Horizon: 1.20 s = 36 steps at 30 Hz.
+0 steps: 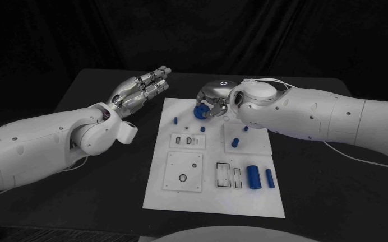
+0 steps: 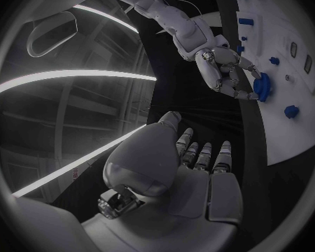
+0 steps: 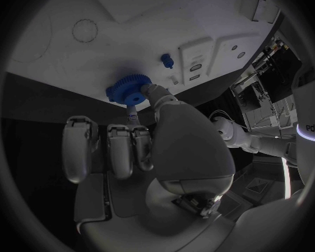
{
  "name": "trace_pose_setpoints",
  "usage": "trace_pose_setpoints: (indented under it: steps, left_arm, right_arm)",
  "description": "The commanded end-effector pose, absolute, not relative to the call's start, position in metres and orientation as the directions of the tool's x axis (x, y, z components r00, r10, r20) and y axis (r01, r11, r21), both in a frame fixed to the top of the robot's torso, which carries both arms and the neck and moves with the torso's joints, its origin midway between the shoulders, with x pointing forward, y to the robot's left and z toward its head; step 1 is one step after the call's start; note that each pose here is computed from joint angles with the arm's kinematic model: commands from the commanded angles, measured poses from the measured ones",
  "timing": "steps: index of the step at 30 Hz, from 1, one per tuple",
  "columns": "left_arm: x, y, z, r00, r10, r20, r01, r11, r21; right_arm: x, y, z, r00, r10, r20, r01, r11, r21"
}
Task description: Assemble the parts on the task board
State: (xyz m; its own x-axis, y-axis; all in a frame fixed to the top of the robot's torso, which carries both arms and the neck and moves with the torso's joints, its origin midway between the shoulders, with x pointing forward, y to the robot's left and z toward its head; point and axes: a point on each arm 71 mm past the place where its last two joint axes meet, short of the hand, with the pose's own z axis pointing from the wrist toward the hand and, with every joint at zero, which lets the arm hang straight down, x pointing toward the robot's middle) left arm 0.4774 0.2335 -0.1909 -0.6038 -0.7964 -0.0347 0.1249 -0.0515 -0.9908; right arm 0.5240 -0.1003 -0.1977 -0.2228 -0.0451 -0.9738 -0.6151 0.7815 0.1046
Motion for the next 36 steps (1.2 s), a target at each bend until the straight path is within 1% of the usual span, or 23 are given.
trace_pose_setpoints:
  steps: [1,15,36]
  left_arm:
    - [0.4769,0.2313,-0.19,-0.616,-0.787,-0.029,0.129,-0.064,-0.99]
    - [0.477,0.2305,-0.1901,-0.616,-0.787,-0.029,0.128,-0.064,-0.99]
    - [0.4774,0.2301,-0.1908,-0.62,-0.784,-0.027,0.121,-0.061,-0.991]
  right_arm:
    - [0.5221,-0.0988,-0.2029,-0.244,-0.064,-0.968,-0.621,0.777,0.105]
    - [0.5197,-0.0934,-0.2038,-0.249,-0.066,-0.966,-0.629,0.77,0.109]
    - [0.5225,-0.0996,-0.2047,-0.252,-0.07,-0.965,-0.606,0.789,0.101]
